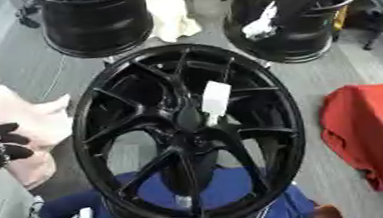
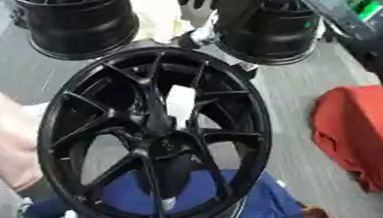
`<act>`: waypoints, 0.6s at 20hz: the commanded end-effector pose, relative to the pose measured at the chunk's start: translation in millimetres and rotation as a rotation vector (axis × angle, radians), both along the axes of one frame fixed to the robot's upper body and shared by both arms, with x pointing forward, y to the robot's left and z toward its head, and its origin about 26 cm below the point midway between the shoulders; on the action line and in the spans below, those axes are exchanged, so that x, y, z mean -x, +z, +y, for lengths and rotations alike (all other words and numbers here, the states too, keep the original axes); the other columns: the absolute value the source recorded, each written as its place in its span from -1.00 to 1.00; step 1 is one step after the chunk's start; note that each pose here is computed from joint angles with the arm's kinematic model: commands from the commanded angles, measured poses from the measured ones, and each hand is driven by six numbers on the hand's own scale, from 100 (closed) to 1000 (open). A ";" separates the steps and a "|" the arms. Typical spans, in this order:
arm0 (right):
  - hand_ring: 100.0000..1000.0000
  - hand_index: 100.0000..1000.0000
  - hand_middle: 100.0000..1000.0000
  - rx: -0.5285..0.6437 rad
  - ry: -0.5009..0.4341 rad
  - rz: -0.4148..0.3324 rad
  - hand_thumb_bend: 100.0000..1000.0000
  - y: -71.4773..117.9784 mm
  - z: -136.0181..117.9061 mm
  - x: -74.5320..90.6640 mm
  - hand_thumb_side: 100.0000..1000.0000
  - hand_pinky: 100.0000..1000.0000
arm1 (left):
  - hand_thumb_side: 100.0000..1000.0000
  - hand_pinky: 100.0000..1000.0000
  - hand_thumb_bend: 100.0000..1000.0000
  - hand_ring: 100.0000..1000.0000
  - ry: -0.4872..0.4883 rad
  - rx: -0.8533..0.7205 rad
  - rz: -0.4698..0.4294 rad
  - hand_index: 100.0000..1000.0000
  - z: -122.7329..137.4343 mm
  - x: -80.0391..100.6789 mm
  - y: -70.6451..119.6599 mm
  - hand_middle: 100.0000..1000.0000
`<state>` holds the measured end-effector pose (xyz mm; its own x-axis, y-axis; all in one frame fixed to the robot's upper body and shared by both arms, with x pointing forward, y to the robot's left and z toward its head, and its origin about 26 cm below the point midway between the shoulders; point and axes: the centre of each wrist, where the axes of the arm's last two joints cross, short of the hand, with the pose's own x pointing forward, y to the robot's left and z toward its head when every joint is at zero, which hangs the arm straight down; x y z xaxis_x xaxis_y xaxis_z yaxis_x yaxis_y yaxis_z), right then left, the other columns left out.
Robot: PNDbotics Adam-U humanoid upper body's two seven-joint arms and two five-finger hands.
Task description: Pull the pin out of the wheel hub.
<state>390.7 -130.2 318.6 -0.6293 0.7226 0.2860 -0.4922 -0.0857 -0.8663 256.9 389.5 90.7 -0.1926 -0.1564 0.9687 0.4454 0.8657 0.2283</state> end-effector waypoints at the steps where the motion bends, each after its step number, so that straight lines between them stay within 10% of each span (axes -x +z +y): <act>1: 0.84 0.96 0.82 0.044 -0.007 0.006 -0.34 1.3 8.3 -5.0 -0.29 0.72 | 0.70 0.62 -1.00 0.32 -0.009 -0.035 -0.020 0.74 2.9 -0.9 9.8 0.30; 12: 0.86 0.96 0.82 0.134 -0.018 0.031 -0.34 -29.5 17.9 -25.3 -0.25 0.74 | 0.70 0.62 -1.00 0.32 -0.011 -0.037 -0.019 0.74 1.7 -1.5 9.4 0.30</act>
<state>414.4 -109.9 280.1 -0.6132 0.7571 0.2251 -0.5357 -0.1892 -0.8230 257.6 388.1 90.4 -0.1924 -0.1582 0.9685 0.4491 0.8633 0.2303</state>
